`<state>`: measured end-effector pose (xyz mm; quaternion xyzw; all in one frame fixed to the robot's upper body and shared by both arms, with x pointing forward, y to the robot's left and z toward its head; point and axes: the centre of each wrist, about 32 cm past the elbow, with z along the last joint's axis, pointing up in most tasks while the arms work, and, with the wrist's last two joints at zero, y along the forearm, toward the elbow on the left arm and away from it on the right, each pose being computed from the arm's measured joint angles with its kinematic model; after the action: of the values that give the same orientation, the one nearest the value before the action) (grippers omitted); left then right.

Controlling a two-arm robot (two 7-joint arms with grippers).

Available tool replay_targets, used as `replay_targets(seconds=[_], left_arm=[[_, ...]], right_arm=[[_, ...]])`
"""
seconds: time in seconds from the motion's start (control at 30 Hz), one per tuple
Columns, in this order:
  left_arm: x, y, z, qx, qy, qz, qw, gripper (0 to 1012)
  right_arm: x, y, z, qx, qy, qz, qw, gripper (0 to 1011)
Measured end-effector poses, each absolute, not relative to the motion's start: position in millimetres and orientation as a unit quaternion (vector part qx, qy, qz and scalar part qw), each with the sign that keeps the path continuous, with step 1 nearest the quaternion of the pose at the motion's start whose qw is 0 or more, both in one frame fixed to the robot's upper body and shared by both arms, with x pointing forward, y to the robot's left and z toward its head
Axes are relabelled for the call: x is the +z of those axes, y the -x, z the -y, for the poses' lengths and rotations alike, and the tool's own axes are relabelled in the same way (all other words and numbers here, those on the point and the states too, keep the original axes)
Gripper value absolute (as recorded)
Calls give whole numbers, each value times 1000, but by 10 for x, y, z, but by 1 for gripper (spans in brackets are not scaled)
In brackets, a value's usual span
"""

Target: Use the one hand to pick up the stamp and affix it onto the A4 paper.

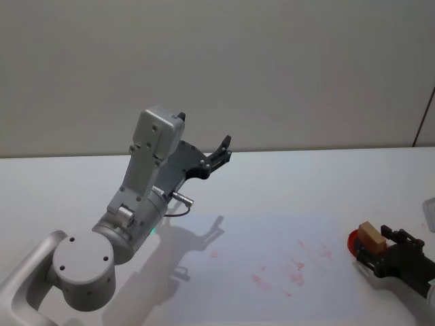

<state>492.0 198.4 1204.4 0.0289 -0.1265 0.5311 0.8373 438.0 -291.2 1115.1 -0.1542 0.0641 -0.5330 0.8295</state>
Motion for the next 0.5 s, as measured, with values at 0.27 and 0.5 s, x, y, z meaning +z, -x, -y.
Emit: replay_targets(seconds=[0.27,0.5], left_arm=[[12044,-4920,-1984,531,-29,126,837,1001],[12044,-4920,-1984,531,-29,126,837,1001]], right_arm=[[11142,-4387,2899,-533,154,-63,829,461],[11139,-4387,2894,-533,154,-63,830,248]])
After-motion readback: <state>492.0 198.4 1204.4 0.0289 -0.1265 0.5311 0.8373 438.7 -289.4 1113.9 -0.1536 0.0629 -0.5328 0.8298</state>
